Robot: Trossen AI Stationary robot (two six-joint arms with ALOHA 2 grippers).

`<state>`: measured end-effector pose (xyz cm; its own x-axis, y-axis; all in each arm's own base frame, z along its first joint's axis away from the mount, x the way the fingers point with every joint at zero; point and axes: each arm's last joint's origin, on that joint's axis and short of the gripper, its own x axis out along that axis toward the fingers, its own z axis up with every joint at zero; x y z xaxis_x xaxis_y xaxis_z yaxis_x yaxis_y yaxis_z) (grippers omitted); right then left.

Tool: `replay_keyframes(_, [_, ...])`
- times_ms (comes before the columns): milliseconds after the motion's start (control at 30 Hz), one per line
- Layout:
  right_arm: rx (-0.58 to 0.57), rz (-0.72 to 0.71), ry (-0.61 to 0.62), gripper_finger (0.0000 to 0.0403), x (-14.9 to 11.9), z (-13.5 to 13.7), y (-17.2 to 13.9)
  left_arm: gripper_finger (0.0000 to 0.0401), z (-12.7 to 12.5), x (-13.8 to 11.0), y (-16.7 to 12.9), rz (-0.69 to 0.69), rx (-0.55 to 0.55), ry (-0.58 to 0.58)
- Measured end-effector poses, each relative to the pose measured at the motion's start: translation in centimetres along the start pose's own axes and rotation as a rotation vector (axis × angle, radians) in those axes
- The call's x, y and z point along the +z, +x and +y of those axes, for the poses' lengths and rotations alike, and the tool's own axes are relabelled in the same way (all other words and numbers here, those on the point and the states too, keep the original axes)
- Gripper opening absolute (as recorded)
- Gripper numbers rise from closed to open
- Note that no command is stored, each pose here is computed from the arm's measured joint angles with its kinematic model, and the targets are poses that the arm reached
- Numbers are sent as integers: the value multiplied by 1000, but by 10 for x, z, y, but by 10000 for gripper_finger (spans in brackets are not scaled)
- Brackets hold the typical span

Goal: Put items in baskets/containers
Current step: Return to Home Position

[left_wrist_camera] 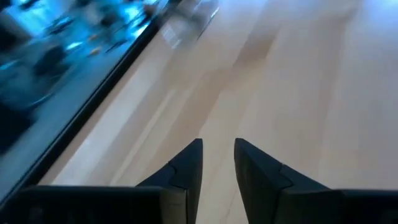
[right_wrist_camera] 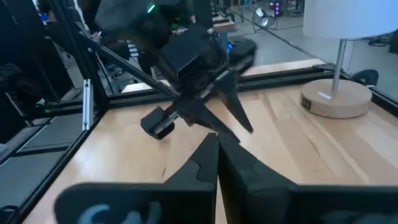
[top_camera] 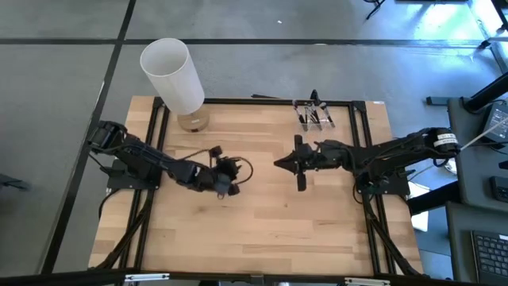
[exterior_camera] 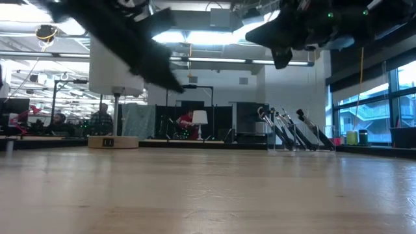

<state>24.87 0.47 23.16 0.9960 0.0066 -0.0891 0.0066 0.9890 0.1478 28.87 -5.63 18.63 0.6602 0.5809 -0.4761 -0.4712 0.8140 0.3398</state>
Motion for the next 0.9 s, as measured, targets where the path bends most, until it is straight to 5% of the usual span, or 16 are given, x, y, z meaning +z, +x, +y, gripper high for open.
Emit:
replay_keyframes(200, [16,-36,-53,6,18,3,-9,88,22,42,14,-260,-236,-57])
replay_keyframes(400, [21,-54,-125,6,54,8,-31,88,51,64,7,-417,-282,-79])
replay_keyframes(900, [-7,-17,-277,6,46,2,-37,88,113,-5,-41,-689,-253,-179])
